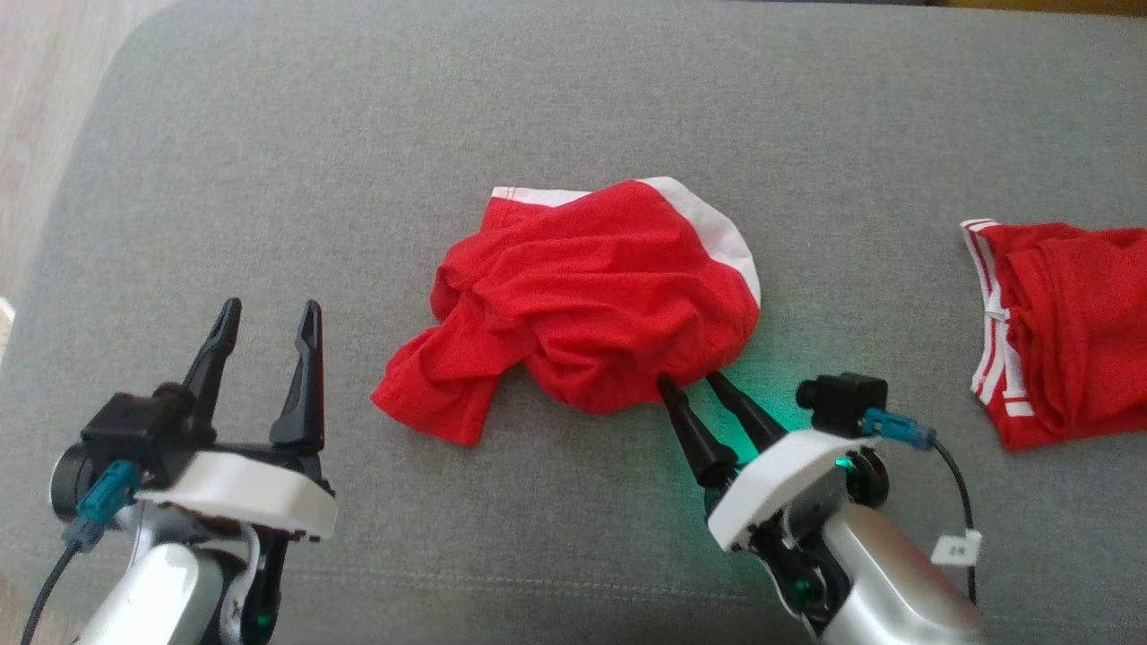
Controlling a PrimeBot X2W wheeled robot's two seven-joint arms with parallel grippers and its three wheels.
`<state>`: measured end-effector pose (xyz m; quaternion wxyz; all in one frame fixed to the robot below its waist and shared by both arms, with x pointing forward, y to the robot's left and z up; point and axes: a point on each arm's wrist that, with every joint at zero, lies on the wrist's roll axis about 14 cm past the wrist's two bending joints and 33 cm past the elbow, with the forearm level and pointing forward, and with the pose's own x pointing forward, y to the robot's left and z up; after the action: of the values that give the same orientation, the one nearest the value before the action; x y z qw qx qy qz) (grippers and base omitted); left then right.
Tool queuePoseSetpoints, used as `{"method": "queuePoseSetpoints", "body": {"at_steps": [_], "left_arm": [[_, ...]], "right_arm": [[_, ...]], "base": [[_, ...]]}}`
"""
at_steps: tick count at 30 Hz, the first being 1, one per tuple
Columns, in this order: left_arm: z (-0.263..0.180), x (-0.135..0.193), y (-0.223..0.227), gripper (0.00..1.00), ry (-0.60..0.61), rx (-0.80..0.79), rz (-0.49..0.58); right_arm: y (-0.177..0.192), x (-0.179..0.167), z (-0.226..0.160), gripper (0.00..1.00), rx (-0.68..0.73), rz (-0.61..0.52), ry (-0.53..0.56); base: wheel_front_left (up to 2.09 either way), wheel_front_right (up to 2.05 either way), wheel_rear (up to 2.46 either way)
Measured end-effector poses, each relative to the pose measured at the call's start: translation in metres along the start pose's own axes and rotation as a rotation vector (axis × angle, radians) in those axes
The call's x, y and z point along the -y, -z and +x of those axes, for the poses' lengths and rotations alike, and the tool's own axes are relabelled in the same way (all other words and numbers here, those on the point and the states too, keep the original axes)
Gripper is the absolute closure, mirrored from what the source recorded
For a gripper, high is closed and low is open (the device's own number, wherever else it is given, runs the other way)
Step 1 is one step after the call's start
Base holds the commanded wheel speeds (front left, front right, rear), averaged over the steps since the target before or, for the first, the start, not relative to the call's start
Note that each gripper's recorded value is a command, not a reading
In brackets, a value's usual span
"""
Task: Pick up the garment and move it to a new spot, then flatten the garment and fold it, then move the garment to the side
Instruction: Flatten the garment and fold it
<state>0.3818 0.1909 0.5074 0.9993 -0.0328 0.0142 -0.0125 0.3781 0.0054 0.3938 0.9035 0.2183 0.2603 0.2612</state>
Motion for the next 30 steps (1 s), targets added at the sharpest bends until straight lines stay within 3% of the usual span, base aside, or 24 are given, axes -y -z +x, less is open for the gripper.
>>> {"method": "queuePoseSetpoints", "body": {"at_steps": [4,5,7,13,23,26,30], "left_arm": [[0.004,-0.002,0.001,0.0,-0.002,0.002,0.004],[0.004,-0.003,0.002,0.0,-0.003,0.0,0.004],[0.005,-0.003,0.003,0.0,-0.003,0.0,0.005],[0.007,0.002,0.004,0.0,0.007,0.003,0.001],[0.01,0.013,-0.004,0.0,0.029,0.036,-0.011],[0.01,0.015,-0.003,0.0,0.034,0.035,-0.023],[0.012,0.018,-0.002,0.0,0.041,0.032,-0.025]], "right_arm": [[0.0,-0.002,0.012,0.0,-0.009,0.027,-0.017],[0.0,-0.002,0.013,0.5,-0.006,0.031,-0.018],[-0.003,-0.002,0.016,1.0,0.007,0.038,-0.018],[-0.018,0.01,0.018,1.0,0.059,-0.072,0.01],[-0.096,0.013,0.005,1.0,0.183,-0.486,0.01],[-0.072,0.011,-0.003,1.0,0.044,-0.534,0.002],[0.0,0.042,-0.037,1.0,-0.245,-0.488,0.068]], "base": [[0.0,0.0,0.0],[0.0,0.0,0.0],[0.0,0.0,0.0],[0.0,0.0,0.0],[0.0,0.0,0.0],[0.0,0.0,0.0],[0.0,0.0,0.0]]}}
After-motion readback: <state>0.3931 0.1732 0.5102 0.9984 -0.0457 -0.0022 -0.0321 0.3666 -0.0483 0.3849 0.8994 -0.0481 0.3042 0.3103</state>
